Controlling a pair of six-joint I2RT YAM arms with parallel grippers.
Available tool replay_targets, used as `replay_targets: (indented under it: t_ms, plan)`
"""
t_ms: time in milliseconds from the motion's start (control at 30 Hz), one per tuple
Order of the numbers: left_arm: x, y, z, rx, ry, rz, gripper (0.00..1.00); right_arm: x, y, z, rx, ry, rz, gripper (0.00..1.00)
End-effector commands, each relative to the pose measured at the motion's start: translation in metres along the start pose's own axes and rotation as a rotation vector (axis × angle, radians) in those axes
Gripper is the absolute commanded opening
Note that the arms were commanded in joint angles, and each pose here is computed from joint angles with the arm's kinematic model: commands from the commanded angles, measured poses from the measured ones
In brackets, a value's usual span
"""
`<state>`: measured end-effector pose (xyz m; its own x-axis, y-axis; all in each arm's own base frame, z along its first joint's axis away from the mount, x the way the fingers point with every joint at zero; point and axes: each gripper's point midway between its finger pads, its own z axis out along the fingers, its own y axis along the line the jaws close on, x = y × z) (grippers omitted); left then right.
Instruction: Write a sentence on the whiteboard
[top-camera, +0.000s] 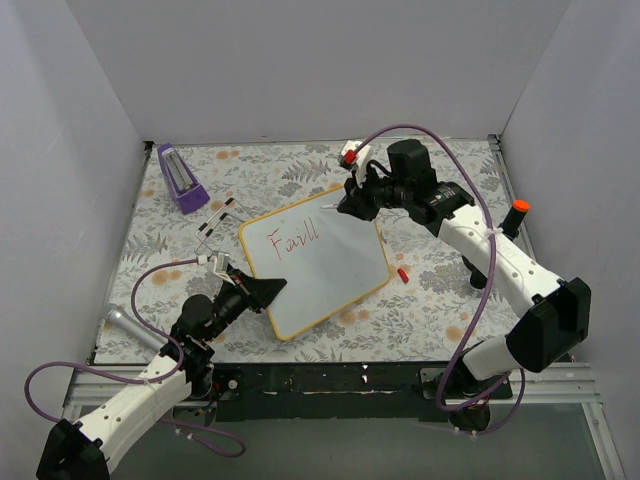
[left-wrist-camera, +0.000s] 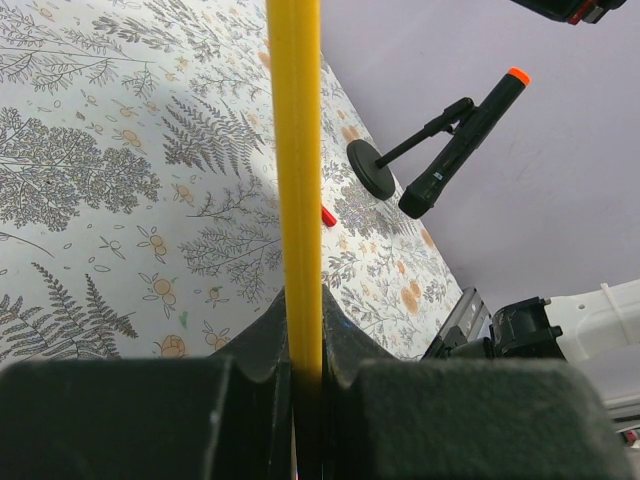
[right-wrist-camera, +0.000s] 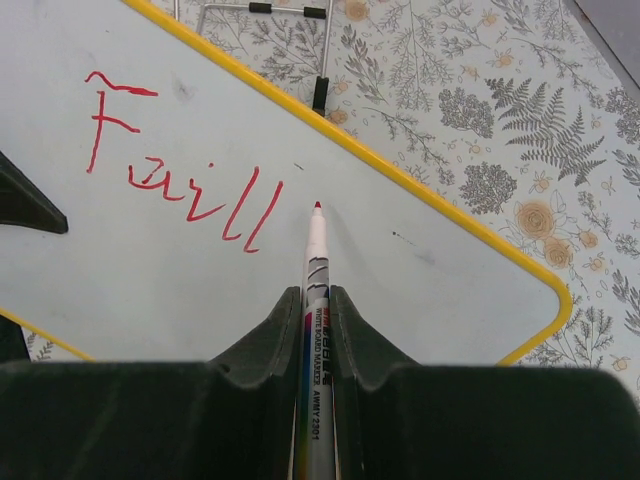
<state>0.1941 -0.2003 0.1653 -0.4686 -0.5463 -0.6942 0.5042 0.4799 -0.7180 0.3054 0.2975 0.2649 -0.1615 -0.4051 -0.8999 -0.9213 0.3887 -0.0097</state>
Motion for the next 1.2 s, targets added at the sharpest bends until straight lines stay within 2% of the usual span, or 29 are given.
replay_targets:
  t_ms: [0, 367, 1167]
  plan:
    - [-0.030, -0.036, 0.000, 0.137, -0.108, 0.042, 0.00, -0.023, 0.008, -0.016, -0.029, -0.079, -0.030, 0.01]
    - [-0.030, -0.036, -0.001, 0.137, -0.106, 0.046, 0.00, -0.008, 0.021, -0.035, -0.066, -0.095, -0.034, 0.01]
    - [-0.031, -0.038, -0.001, 0.140, -0.107, 0.045, 0.00, 0.003, 0.015, -0.040, -0.071, -0.099, -0.004, 0.01]
